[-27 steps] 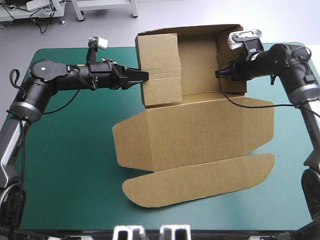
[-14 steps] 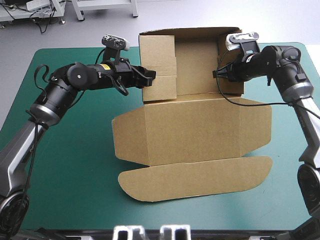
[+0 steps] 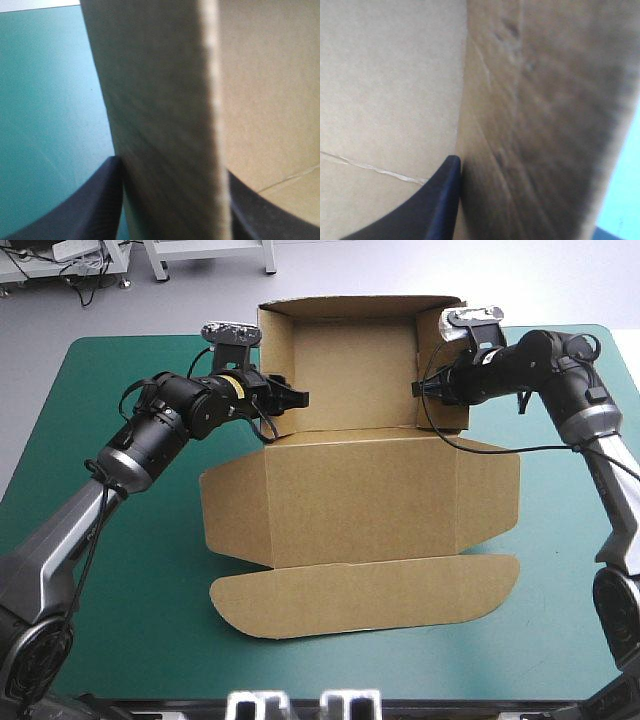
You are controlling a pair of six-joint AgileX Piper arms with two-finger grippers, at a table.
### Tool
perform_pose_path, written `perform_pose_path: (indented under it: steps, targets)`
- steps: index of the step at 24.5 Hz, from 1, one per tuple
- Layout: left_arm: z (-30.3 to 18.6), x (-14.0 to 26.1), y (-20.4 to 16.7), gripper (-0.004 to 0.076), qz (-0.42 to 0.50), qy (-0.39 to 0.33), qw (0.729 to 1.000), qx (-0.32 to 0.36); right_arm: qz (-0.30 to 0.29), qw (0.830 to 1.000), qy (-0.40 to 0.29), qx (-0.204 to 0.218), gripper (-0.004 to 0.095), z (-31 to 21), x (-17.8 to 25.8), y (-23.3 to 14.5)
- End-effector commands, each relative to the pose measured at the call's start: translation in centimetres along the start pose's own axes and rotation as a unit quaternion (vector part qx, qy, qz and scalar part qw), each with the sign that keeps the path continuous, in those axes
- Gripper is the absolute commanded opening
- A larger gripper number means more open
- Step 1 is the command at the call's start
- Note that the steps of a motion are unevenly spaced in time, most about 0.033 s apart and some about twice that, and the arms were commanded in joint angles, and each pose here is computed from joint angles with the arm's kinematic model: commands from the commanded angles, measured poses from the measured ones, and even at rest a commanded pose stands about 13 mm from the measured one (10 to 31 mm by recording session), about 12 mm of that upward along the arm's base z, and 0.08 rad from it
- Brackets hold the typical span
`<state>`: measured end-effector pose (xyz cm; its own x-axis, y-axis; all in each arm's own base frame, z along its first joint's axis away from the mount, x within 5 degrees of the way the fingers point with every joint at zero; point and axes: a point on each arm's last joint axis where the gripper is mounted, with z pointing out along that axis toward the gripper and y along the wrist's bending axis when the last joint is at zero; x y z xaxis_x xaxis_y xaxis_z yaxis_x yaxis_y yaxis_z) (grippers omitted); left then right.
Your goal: Fold the box
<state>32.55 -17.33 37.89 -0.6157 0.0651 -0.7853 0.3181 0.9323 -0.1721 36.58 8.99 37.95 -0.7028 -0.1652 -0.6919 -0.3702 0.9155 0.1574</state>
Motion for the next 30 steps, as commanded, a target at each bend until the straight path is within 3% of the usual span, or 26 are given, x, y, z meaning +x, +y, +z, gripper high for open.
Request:
perform_pose_path:
  steps: [1,3,5,9,15,22,26,30]
  targets:
    - [-2.1,-1.8,-0.6,0.0204,-0.019,-0.058,0.998,0.019,0.012,0.998,-0.053,-0.037,-0.0019,-2.7,-1.3,1.4]
    - [-2.2,-1.8,-0.6,0.0065,-0.021,-0.061,0.998,0.022,0.009,0.999,-0.040,-0.032,-0.0019,-2.4,-1.1,1.3]
    - [-2.1,-1.9,-0.6,-0.0007,-0.015,-0.065,0.998,0.023,0.010,0.999,-0.029,-0.027,-0.0019,-2.1,-0.9,1.1]
    - [-1.4,-1.5,-0.7,-0.0008,-0.020,-0.050,0.998,0.024,0.013,1.000,0.007,-0.012,-0.0019,-1.1,-0.3,0.6]
    - [1.8,1.1,-0.7,-0.0008,-0.001,0.071,0.997,0.022,0.003,0.996,0.092,0.008,-0.0019,0.9,1.2,-0.3]
    - [5.9,4.7,-0.6,-0.0008,0.015,0.211,0.977,0.027,-0.005,0.976,0.214,0.034,-0.0018,3.8,3.4,-1.5]
    - [6.0,5.5,-0.4,-0.0008,0.026,0.251,0.967,0.024,-0.064,0.963,0.248,0.079,-0.0018,6.3,4.1,0.6]
    - [5.8,5.8,-0.4,-0.0008,0.031,0.269,0.962,0.025,-0.055,0.973,0.221,0.038,-0.0020,7.3,3.9,2.8]
